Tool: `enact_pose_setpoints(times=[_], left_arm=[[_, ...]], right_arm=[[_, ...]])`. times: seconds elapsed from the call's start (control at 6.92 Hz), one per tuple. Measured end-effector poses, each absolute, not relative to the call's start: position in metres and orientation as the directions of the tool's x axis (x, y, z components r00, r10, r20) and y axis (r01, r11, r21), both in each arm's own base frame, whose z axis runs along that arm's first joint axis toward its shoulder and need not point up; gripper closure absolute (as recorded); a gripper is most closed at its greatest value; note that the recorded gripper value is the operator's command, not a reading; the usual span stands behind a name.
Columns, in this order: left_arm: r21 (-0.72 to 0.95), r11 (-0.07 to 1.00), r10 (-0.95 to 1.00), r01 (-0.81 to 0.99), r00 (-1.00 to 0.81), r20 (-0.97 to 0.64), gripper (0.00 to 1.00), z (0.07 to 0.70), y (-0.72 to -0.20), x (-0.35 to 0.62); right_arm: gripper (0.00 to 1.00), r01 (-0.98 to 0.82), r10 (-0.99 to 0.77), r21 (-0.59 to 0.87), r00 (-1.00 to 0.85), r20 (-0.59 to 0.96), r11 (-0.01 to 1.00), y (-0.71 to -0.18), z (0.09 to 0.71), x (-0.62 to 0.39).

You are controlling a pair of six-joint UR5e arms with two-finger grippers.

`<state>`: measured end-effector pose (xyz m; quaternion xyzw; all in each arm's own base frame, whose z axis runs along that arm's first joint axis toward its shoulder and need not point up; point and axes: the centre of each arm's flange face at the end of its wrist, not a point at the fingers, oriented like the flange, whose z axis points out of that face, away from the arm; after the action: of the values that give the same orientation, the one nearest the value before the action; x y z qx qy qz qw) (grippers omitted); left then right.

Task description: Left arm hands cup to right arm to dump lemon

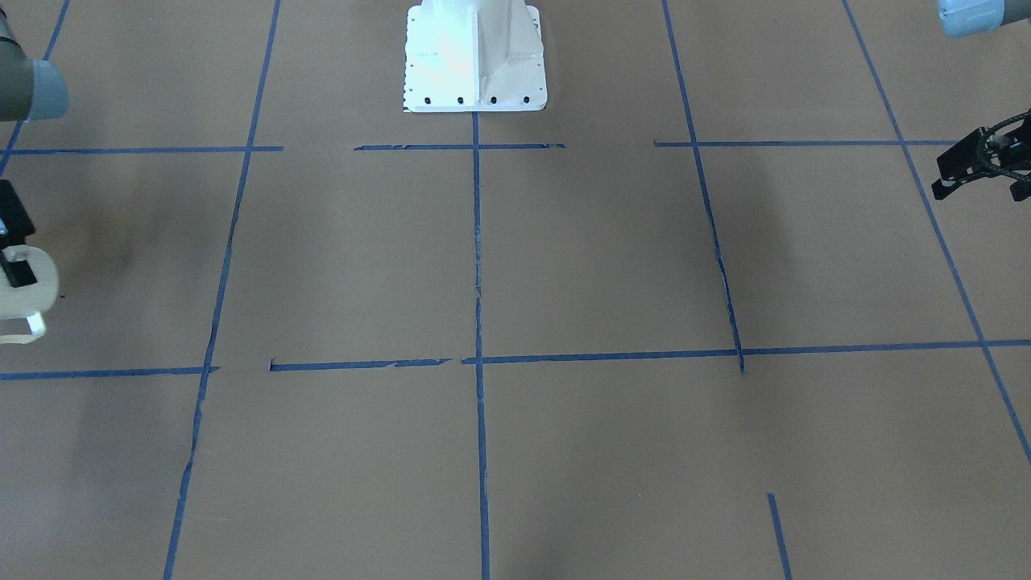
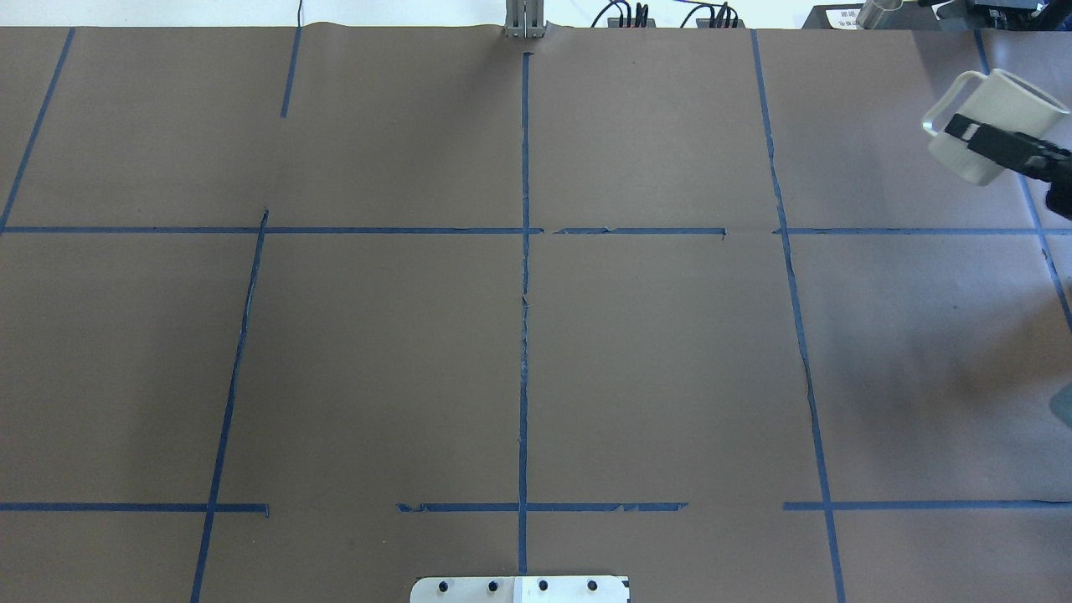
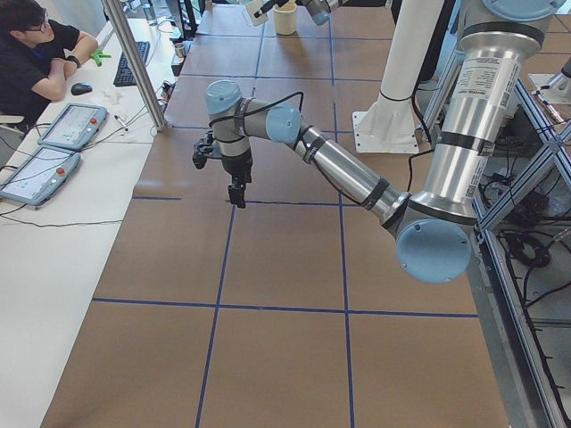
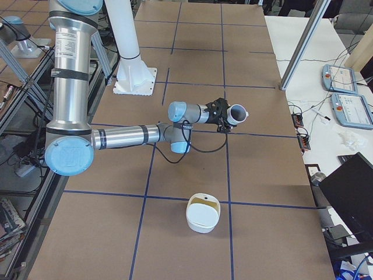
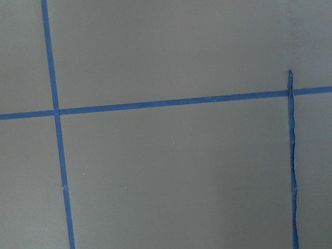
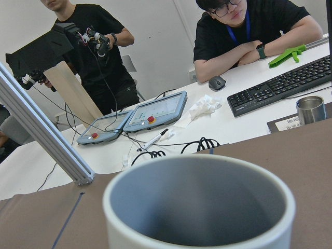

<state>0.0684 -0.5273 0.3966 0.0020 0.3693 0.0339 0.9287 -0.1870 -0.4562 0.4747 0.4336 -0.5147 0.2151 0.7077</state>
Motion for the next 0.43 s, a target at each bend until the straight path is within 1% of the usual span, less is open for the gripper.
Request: enact_pose_setpoints(times=[0.43], left_arm=[[0.037,0.997,0.073,-0.066,0.714,-0.696,0.0,0.354,-0.536,0.117]], right_arm=[[1.0,-0.697,-0.198,0.542,0.515,0.834,0.47,-0.468,0.407,-0.3]])
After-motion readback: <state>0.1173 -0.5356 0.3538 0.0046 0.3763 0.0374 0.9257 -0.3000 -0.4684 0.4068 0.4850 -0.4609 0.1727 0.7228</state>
